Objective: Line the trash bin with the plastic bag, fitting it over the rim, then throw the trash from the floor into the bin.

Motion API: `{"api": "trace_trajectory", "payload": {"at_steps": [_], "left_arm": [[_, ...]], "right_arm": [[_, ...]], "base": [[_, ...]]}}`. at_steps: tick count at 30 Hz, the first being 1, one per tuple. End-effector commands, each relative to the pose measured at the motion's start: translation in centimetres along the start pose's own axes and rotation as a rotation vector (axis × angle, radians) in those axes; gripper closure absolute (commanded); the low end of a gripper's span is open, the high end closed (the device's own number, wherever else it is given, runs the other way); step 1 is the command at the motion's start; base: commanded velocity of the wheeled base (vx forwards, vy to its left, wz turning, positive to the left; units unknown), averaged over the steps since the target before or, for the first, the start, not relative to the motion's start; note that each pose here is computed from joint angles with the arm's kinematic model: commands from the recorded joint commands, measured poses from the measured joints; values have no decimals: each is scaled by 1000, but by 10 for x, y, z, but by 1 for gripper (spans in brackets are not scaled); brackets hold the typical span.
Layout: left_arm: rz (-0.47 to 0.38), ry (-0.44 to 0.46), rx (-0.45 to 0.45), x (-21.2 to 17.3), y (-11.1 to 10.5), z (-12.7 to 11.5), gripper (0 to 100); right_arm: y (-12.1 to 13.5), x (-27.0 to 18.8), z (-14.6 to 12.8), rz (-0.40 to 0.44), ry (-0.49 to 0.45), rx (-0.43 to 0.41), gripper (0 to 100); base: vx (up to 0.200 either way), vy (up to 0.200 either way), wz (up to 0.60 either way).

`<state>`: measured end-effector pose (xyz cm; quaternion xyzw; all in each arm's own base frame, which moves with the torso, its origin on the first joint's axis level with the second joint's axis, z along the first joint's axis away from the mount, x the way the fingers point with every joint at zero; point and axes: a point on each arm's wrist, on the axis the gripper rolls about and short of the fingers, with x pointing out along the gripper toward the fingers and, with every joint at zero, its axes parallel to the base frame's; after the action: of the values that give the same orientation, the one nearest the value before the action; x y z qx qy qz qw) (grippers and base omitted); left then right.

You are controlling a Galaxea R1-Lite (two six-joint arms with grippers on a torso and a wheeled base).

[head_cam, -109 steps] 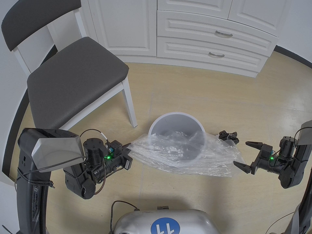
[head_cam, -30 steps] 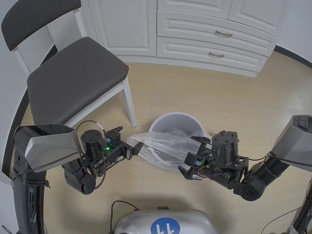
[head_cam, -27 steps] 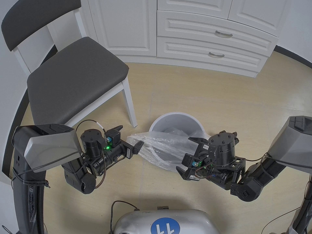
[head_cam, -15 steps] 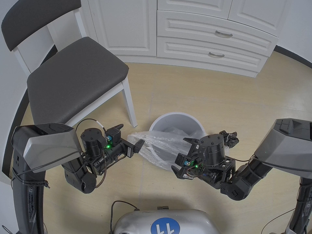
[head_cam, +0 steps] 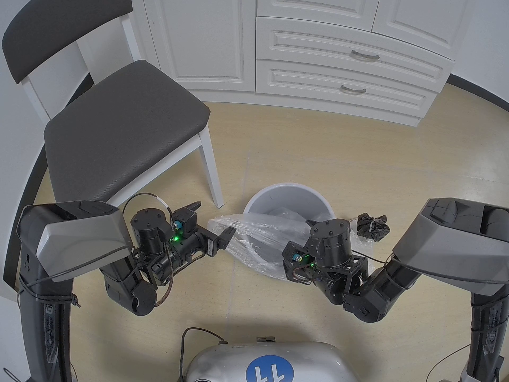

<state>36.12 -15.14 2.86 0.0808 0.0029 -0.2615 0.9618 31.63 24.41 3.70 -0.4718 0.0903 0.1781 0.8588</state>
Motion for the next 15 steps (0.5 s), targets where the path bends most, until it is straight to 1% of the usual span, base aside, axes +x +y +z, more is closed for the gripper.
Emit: {"api": "trace_trajectory", "payload": {"at_steps": [1, 6, 7, 11, 15], "left_arm": [[0, -2, 0, 0, 0, 1, 0], [1, 1, 1, 0, 0, 0, 0], [1, 1, 1, 0, 0, 0, 0], [0, 4, 1, -1, 0, -1, 0], [3, 6, 2, -1, 1, -2, 0]], "right_arm": [[5, 9, 0, -12, 12, 11, 0], [3, 9, 1, -18, 12, 15, 0], [3, 9, 1, -19, 11, 16, 100], [-2, 6, 4, -27, 3, 22, 100], [-15, -3, 10, -48, -14, 30, 100]], "base": [[0, 0, 0], [0, 0, 0], [0, 0, 0], [0, 0, 0], [0, 0, 0]]}}
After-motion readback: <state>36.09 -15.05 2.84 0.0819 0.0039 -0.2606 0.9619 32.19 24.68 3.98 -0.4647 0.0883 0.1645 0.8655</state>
